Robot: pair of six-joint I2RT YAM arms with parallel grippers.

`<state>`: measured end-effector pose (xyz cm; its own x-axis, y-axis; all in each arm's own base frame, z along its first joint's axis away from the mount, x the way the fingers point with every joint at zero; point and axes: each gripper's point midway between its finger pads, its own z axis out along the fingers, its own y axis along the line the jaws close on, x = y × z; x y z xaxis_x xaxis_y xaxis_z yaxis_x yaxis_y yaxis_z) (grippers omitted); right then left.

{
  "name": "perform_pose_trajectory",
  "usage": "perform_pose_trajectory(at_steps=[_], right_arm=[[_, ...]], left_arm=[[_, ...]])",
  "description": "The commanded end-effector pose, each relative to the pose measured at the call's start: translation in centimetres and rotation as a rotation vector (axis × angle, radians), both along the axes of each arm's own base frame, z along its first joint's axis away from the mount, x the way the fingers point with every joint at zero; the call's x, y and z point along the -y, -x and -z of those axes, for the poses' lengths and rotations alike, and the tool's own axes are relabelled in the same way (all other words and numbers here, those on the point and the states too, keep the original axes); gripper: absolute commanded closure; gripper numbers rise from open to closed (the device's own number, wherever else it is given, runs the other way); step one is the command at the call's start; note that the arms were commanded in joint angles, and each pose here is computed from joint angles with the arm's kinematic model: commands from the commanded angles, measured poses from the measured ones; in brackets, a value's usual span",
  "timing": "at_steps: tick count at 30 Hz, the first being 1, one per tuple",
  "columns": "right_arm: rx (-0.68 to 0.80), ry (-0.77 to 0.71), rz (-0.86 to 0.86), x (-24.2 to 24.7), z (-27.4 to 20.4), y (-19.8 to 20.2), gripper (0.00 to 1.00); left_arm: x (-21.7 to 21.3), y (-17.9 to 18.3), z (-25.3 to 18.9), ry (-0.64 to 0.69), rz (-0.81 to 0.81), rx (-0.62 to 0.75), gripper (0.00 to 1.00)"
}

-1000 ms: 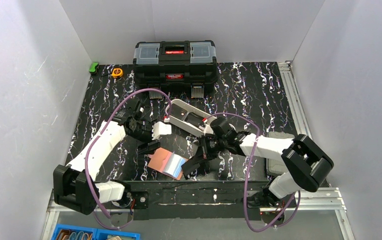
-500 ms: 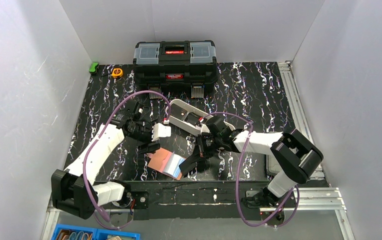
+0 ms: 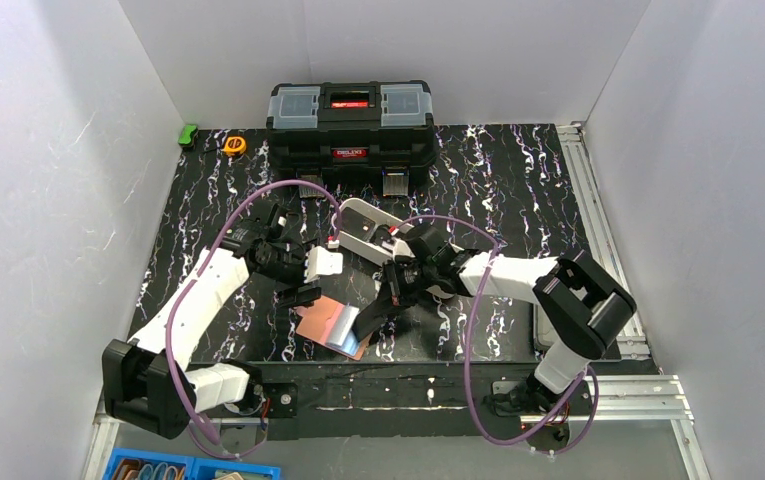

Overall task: Put the credit cards into the card holder
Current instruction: Insert the credit card into the card holder.

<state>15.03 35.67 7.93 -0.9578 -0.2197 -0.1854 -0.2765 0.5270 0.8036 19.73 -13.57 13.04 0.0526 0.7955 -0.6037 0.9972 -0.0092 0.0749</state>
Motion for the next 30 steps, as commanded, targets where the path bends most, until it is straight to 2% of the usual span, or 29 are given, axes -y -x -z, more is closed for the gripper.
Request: perform_pose_trajectory(at_steps=[1,8,19,26,30], right_arm=[[0.051,-0.070,-0.033,-1.8,-2.2,-1.1,0.99],[0.053,-0.099,-0.041,-4.0,-3.1,-2.5,0.99],[0.030,-0.019,-0.027,-4.5,-0.7,-3.5,0.99],[0.083,-0.057,-0.027,-6.5,-2.4,-4.8,0.99],[0.073,-0.024,-0.029,-6.8,-1.8,-4.9,0.99]], left_arm=[[0.9,1.0,-1.5,0.059,0.046,0.006,0.33],[0.6,1.6,-0.6,0.049,0.061,-0.014,0.34],[0.6,1.5,1.7,0.033,0.070,-0.039,0.35],[1.4,1.4,1.2,0.067,0.089,-0.063,0.37],[1.1,2.5,1.8,0.052,0.130,-0.097,0.39]])
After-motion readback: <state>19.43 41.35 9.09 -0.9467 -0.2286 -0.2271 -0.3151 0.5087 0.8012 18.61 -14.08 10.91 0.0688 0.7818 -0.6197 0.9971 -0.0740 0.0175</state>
